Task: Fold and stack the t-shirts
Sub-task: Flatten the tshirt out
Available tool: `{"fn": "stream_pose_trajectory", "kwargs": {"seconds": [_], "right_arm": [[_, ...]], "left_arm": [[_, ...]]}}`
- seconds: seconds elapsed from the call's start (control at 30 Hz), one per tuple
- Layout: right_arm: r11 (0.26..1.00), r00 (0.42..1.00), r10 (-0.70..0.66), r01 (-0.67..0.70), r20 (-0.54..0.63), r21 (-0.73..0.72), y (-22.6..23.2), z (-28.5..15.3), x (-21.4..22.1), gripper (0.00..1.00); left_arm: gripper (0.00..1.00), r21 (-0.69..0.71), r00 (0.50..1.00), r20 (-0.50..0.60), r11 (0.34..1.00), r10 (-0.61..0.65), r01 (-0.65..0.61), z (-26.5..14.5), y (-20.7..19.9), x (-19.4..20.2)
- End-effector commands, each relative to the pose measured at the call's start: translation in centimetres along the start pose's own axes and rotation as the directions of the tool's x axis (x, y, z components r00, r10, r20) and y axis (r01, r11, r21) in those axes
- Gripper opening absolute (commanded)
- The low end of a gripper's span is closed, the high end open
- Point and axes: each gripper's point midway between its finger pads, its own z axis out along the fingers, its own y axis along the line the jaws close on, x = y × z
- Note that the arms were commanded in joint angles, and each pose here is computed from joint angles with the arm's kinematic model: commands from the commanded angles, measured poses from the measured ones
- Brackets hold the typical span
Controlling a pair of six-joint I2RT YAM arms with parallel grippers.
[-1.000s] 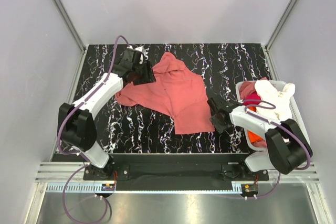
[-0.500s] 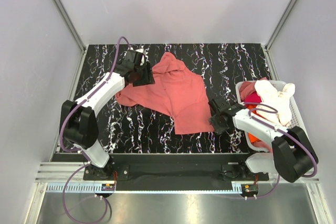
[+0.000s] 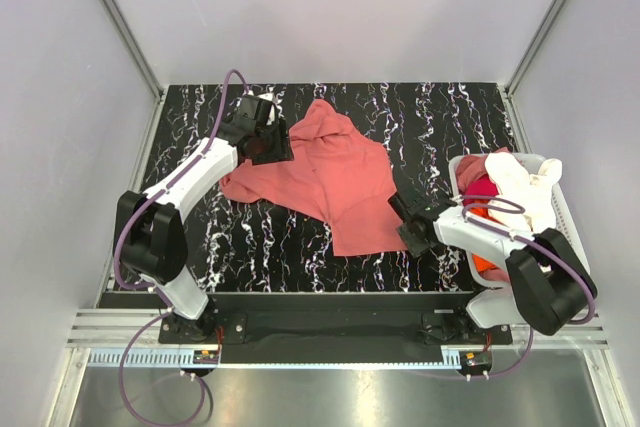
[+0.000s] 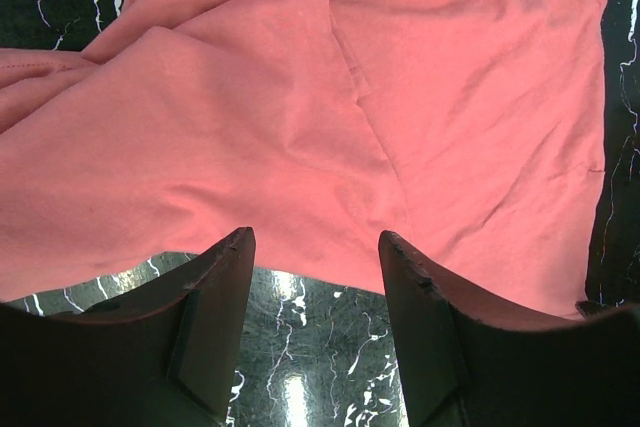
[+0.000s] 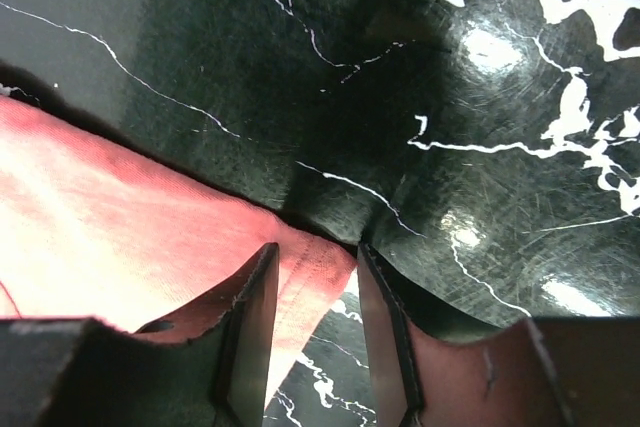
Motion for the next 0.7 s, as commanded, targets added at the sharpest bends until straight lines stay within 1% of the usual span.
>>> {"fn": "stream_pose_trajectory", "kwargs": {"seconds": [0.0, 0.07, 0.13, 0.2, 0.23, 0.27, 0.33, 0.37, 0.43, 0.47, 0.5, 0.53, 0.6, 0.67], "right_arm": [[0.997, 0.988, 0.047, -0.037, -0.145, 0.068, -1.7, 1.3, 3.4, 0.44], [0.997, 0.987, 0.042, -0.031, -0.154, 0.074, -2.0, 1.6, 3.8, 0.42], [0.997, 0.988, 0.041, -0.031, -0.152, 0.068, -1.9, 1.6, 3.7, 0.36], [0.998, 0.989, 0.038, -0.029, -0.145, 0.059, -1.8, 1.6, 3.5, 0.13], [0.999, 0.989, 0.041, -0.036, -0.146, 0.038, -1.4, 1.2, 3.3, 0.05], [0.999, 0.99, 0.022, -0.018, -0.141, 0.028, -1.4, 0.9, 3.2, 0.0], [0.999, 0.992, 0.013, -0.016, -0.125, -0.027, -0.3, -0.4, 2.3, 0.0], [0.999, 0.993, -0.014, 0.01, -0.115, -0.034, -0.4, -1.1, 1.9, 0.0], [0.993, 0.997, -0.02, 0.011, -0.079, -0.118, 1.5, -3.3, 0.5, 0.0], [0.989, 0.997, -0.045, 0.035, -0.066, -0.144, 1.8, -4.1, 0.1, 0.0], [0.982, 0.997, -0.049, 0.038, -0.055, -0.186, 2.9, -5.2, -0.5, 0.0], [0.973, 0.997, -0.052, 0.039, -0.05, -0.229, 3.4, -6.2, -0.8, 0.0], [0.96, 0.996, -0.078, 0.063, -0.043, -0.272, 4.0, -7.2, -1.1, 0.0], [0.951, 0.994, -0.101, 0.086, -0.036, -0.298, 4.0, -7.8, -1.2, 0.0]], "left_arm": [[0.58, 0.008, 0.998, 0.063, 1.0, 0.018, -0.019, -0.6, -0.7, -2.0], [0.58, 0.001, 0.998, 0.063, 1.0, 0.017, -0.017, -0.5, -0.6, -2.0], [0.58, -0.003, 0.998, 0.065, 1.0, 0.017, -0.017, -0.4, -0.5, -2.1], [0.58, -0.002, 0.998, 0.063, 1.0, 0.013, -0.013, -0.4, -0.6, -2.1], [0.58, -0.004, 0.998, 0.062, 1.0, 0.012, -0.012, -0.3, -0.5, -2.1], [0.58, -0.003, 0.998, 0.062, 1.0, 0.013, -0.013, -0.3, -0.6, -2.0], [0.57, -0.029, 0.997, 0.077, 1.0, 0.014, -0.012, -0.3, -0.1, -2.5], [0.57, -0.04, 0.996, 0.082, 0.999, 0.024, -0.021, -0.4, 0.0, -2.6], [0.57, -0.053, 0.995, 0.095, 0.998, 0.038, -0.033, -0.2, 0.0, -3.2], [0.57, -0.071, 0.994, 0.098, 0.996, 0.054, -0.047, 0.1, 0.2, -3.5], [0.57, -0.086, 0.995, 0.078, 0.995, 0.064, -0.058, 1.1, 0.4, -3.2], [0.57, -0.084, 0.994, 0.084, 0.994, 0.075, -0.068, 1.4, -0.1, -3.9], [0.55, -0.124, 0.991, 0.061, 0.986, 0.119, -0.111, 2.2, 0.0, -4.1], [0.54, -0.165, 0.983, 0.044, 0.972, 0.178, -0.169, 3.8, -0.3, -4.4]]}}
